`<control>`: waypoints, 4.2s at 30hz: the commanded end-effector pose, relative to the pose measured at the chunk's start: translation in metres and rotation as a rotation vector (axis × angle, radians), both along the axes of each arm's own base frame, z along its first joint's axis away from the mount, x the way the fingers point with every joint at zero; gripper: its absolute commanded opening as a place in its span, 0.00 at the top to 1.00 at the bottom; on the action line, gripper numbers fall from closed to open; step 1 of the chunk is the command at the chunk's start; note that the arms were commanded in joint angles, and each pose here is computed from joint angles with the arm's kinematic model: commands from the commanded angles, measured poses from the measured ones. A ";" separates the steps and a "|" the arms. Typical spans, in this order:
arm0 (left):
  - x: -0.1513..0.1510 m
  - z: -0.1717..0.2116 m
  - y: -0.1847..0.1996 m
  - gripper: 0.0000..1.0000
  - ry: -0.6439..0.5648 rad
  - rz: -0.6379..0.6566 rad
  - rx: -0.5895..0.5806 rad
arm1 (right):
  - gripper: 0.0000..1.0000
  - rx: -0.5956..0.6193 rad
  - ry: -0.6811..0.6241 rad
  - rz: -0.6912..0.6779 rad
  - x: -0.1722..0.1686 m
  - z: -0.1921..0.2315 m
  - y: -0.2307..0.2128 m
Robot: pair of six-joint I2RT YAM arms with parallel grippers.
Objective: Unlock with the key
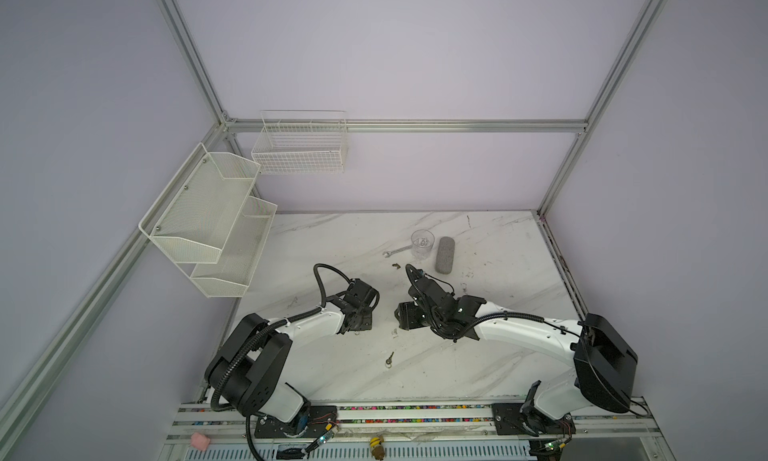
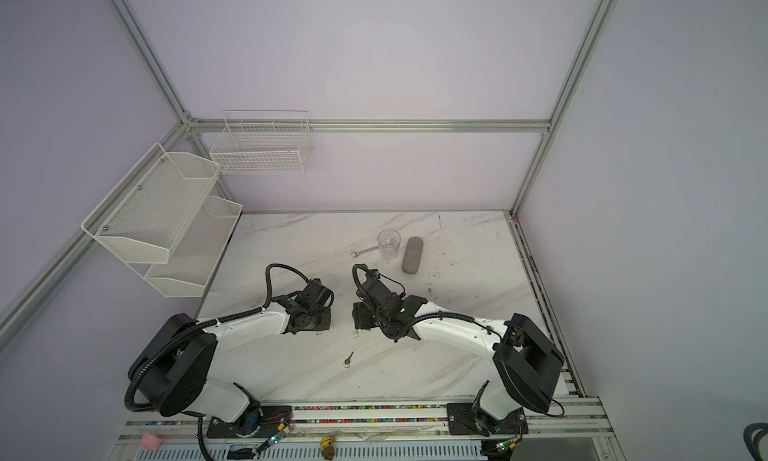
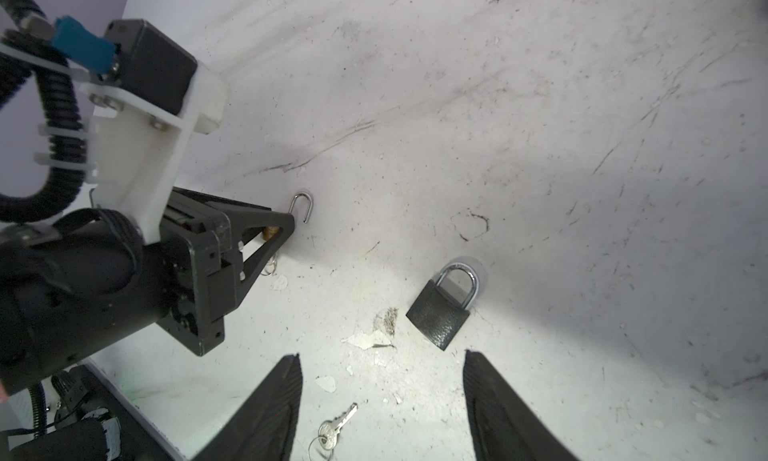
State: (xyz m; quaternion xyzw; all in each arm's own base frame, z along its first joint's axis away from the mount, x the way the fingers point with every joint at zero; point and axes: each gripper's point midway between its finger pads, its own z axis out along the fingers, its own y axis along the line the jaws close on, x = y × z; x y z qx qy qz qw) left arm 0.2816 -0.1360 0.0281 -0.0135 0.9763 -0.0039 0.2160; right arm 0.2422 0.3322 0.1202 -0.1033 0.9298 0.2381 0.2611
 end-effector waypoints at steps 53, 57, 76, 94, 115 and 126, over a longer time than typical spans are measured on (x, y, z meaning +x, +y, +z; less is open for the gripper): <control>-0.023 0.183 0.035 0.00 -0.480 0.262 -0.413 | 0.33 -0.258 0.010 0.017 -0.092 -0.075 0.041; -0.022 0.188 0.032 0.00 -0.474 0.285 -0.451 | 0.33 -0.304 0.010 0.024 -0.095 -0.084 0.039; -0.013 0.223 -0.009 0.00 -0.397 0.352 -0.672 | 0.21 -0.483 0.021 0.015 -0.092 -0.097 -0.022; -0.011 0.252 -0.039 0.00 -0.426 0.288 -0.738 | 0.32 -0.248 0.114 0.067 -0.062 -0.065 0.000; -0.012 0.264 -0.038 0.00 -0.476 0.276 -0.751 | 0.84 -0.312 0.128 0.036 -0.049 -0.095 0.004; -0.009 0.267 -0.042 0.00 -0.481 0.268 -0.769 | 0.87 -0.313 0.140 0.033 -0.052 -0.096 0.000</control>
